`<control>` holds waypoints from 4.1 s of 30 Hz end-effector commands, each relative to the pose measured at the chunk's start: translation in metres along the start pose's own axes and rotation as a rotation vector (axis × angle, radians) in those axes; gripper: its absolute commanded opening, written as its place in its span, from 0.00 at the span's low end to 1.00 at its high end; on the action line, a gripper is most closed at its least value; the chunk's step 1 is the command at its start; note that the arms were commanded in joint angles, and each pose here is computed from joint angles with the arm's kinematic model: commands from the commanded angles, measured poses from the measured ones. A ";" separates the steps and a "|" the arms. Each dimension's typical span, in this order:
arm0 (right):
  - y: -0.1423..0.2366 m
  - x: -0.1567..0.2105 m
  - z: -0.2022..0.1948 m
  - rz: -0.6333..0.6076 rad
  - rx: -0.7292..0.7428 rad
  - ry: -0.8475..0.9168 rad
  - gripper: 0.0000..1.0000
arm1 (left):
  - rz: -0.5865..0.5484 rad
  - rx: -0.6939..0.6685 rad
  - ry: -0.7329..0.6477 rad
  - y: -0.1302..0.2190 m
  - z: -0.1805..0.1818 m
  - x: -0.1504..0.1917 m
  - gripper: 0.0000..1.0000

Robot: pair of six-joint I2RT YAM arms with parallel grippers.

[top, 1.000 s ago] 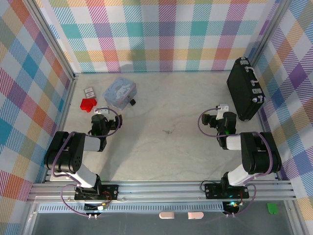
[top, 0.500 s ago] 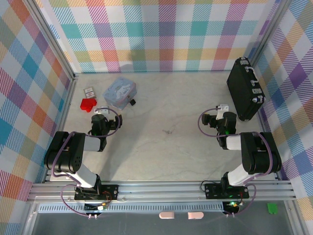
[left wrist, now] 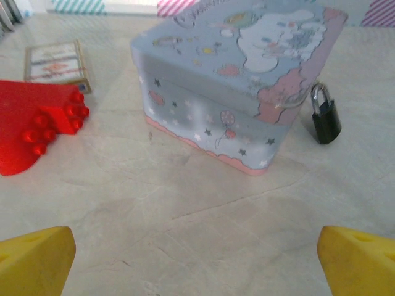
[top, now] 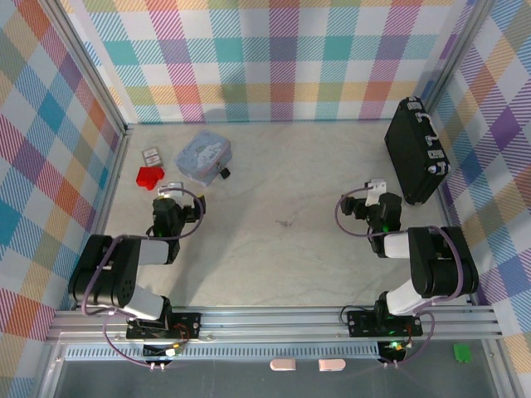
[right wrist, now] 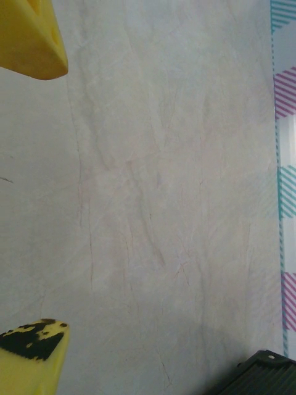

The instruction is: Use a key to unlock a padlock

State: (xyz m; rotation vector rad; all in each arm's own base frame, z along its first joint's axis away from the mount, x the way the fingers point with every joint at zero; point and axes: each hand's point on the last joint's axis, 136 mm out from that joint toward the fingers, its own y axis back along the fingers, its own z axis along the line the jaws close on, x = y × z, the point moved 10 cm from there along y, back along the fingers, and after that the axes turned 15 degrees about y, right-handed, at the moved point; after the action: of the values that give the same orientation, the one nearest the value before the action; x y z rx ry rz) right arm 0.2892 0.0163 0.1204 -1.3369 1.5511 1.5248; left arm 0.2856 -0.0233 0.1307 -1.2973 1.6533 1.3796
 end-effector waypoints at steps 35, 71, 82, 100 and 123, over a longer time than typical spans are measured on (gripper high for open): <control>0.128 -0.133 0.034 0.343 -0.239 -0.468 0.98 | 0.332 -0.071 0.484 0.152 -0.027 -0.063 1.00; -0.018 -0.081 0.209 0.983 -0.332 -0.301 0.58 | 0.440 0.318 0.108 0.142 -0.092 0.018 1.00; -0.039 -0.073 0.214 1.018 -0.281 -0.186 0.45 | 0.438 0.323 0.108 0.142 -0.092 0.018 1.00; -0.052 -0.058 0.221 1.060 -0.287 -0.170 0.31 | 0.442 0.310 0.101 0.139 -0.092 0.020 1.00; -0.011 -0.087 0.206 0.862 -0.379 -0.295 0.00 | 0.421 0.302 0.109 0.141 -0.091 0.017 1.00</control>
State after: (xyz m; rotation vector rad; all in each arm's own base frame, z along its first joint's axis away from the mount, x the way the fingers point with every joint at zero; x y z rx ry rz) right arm 0.2811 0.2342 0.1388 -0.4913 1.9266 2.4777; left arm 0.1600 -0.1176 0.1839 -0.8853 2.2237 1.2798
